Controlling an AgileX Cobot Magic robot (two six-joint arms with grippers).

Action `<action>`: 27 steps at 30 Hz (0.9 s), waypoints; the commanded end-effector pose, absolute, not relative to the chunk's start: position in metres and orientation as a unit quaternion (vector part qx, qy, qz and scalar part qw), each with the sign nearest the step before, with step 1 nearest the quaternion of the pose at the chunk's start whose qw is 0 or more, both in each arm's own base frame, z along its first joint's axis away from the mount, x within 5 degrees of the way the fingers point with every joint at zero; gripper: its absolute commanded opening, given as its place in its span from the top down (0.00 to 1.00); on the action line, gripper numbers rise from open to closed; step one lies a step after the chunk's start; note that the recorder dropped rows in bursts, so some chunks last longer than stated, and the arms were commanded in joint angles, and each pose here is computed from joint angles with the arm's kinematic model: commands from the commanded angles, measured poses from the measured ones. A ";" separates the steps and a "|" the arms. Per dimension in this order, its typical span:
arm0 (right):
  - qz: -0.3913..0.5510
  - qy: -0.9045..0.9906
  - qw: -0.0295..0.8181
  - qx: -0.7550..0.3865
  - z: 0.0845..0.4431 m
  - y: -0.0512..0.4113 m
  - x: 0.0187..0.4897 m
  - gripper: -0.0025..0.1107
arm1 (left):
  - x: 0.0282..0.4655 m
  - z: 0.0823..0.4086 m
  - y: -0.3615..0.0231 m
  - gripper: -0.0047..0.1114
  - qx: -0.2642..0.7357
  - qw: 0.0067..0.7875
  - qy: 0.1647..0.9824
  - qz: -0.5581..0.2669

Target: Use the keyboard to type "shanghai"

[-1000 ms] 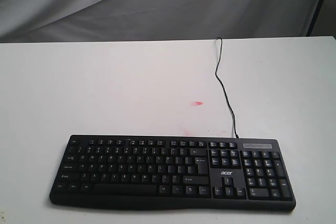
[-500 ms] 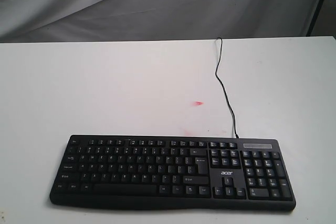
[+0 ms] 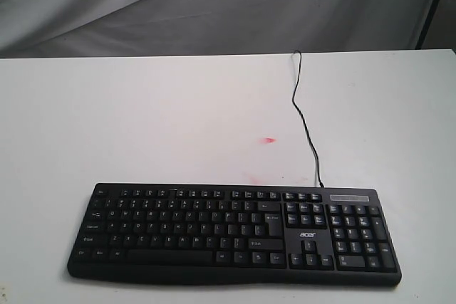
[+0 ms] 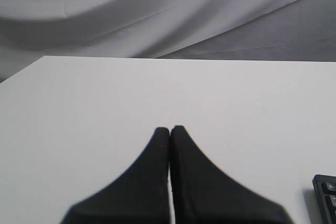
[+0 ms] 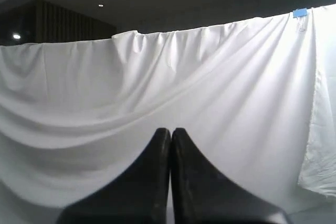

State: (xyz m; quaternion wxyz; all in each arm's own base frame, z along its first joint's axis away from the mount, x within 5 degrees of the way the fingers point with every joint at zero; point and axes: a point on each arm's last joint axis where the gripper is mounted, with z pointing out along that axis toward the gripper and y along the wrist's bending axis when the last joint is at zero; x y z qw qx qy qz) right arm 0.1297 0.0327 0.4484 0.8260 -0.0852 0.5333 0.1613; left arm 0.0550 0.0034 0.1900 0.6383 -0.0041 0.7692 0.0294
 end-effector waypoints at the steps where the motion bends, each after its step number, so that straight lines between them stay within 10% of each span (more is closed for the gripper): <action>1: 0.119 0.541 0.827 -0.091 0.482 0.030 0.139 0.98 | 0.055 0.189 0.003 0.95 -0.003 0.641 0.767 0.028; 18: 0.173 0.533 0.817 -0.137 0.566 0.046 0.190 0.98 | 0.055 0.189 0.003 0.95 -0.003 0.641 0.767 0.028; 27: 0.032 0.545 0.830 -0.120 0.556 0.033 0.227 0.98 | 0.055 0.189 0.003 0.95 -0.003 0.641 0.767 0.028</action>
